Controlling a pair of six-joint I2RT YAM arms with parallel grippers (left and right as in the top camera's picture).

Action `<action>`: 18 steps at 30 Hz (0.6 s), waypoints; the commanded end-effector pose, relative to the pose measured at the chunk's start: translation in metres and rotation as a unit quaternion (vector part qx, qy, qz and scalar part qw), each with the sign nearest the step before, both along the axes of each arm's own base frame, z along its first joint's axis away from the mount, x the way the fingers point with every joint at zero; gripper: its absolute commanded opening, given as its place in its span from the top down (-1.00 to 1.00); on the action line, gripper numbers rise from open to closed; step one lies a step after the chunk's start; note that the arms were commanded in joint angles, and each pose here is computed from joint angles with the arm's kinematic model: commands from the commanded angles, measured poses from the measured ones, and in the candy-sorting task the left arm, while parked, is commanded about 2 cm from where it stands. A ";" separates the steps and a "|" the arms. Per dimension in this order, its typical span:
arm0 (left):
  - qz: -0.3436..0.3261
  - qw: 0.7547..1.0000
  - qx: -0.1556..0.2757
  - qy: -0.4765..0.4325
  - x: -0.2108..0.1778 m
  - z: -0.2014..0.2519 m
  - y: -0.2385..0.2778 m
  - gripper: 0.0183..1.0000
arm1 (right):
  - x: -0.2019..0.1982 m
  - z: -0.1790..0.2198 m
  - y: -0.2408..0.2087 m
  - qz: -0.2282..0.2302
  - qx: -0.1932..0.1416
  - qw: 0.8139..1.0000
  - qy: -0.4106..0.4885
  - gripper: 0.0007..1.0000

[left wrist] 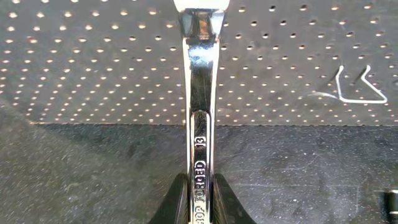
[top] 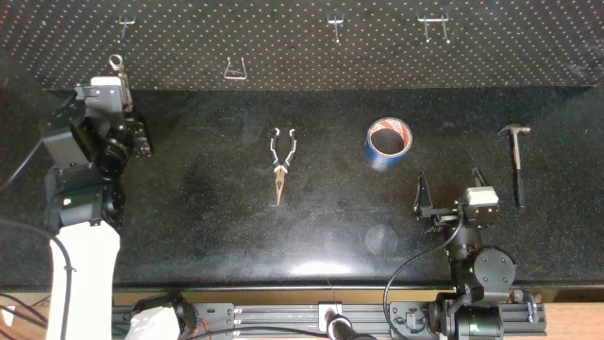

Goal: Place Tools Onto Pegboard

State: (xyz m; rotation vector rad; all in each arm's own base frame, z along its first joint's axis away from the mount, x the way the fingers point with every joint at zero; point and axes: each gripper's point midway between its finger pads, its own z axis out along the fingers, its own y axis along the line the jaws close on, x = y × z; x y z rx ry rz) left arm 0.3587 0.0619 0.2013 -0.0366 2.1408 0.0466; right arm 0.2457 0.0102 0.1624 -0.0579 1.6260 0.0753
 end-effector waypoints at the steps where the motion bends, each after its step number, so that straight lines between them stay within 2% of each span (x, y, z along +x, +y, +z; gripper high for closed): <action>1: -0.001 1.000 -0.009 -0.012 0.007 0.003 -0.002 0.98 | 0.000 -0.001 0.003 0.007 0.006 1.000 -0.001 -0.95; 18: 0.003 1.000 -0.003 -0.024 0.026 0.021 0.005 0.98 | 0.000 -0.001 0.003 0.007 0.006 1.000 -0.001 -0.95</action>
